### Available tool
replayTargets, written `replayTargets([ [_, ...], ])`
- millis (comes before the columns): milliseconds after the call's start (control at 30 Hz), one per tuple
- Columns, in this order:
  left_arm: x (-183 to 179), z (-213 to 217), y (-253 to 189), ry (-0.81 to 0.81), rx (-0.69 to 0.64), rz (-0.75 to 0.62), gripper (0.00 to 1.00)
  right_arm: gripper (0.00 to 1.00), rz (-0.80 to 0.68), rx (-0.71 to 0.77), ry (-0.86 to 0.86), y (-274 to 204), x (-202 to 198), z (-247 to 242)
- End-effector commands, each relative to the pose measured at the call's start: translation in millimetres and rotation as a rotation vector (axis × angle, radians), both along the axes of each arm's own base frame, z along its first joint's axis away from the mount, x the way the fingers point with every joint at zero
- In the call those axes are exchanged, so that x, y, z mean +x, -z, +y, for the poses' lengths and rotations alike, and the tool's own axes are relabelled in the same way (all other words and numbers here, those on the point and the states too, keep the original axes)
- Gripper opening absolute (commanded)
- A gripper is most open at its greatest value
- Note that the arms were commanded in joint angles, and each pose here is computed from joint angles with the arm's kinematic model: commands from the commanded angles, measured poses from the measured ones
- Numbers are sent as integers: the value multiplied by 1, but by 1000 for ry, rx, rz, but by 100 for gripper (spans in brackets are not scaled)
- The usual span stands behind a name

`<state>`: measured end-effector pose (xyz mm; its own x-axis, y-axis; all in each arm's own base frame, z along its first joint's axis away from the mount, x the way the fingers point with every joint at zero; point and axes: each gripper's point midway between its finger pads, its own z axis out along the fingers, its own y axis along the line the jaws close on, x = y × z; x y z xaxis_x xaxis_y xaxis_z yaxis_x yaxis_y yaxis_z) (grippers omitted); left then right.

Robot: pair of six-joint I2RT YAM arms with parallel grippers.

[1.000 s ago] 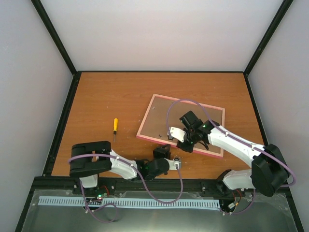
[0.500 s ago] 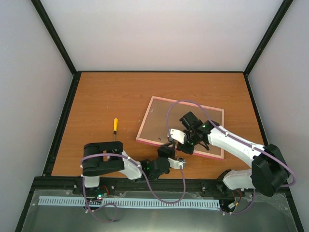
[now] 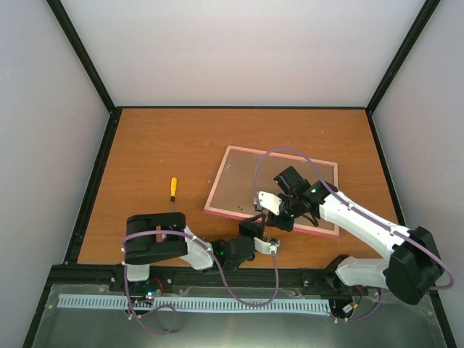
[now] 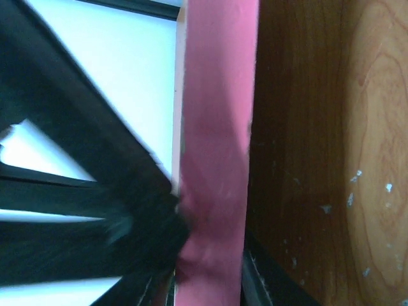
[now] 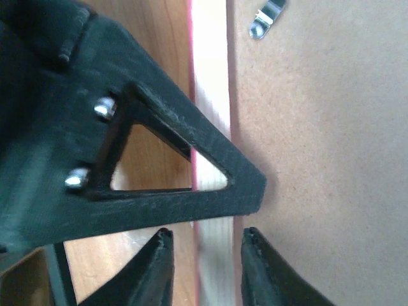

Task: Take the photo out of the frame

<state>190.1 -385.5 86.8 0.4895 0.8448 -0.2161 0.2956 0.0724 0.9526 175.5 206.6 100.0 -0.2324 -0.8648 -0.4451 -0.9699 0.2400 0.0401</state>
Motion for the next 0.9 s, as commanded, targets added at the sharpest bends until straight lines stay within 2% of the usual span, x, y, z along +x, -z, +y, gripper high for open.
replayTargets([
  [0,5,-7,-32,-26,-117,-2,18,40,-67,113,-13,-47,-1,10],
  [100,6,-7,-40,-35,-125,6,15,53,-140,139,6,-70,5,8],
  [233,7,-7,-56,-50,-140,20,12,56,-222,163,52,-103,14,3],
  [333,9,-6,-76,-69,-169,60,12,57,-332,172,151,-131,34,-8],
  [433,9,-7,-92,-89,-182,159,11,58,-419,194,249,-163,51,-20],
  [567,13,-4,-104,-155,-190,372,12,60,-535,252,340,-219,66,-31],
  [633,13,1,-109,-184,-154,437,12,62,-580,280,378,-242,71,-36],
  [767,9,4,-125,-215,-115,537,11,62,-640,298,437,-270,81,-43],
  [867,8,3,-146,-241,-146,599,11,62,-662,286,476,-280,88,-49],
])
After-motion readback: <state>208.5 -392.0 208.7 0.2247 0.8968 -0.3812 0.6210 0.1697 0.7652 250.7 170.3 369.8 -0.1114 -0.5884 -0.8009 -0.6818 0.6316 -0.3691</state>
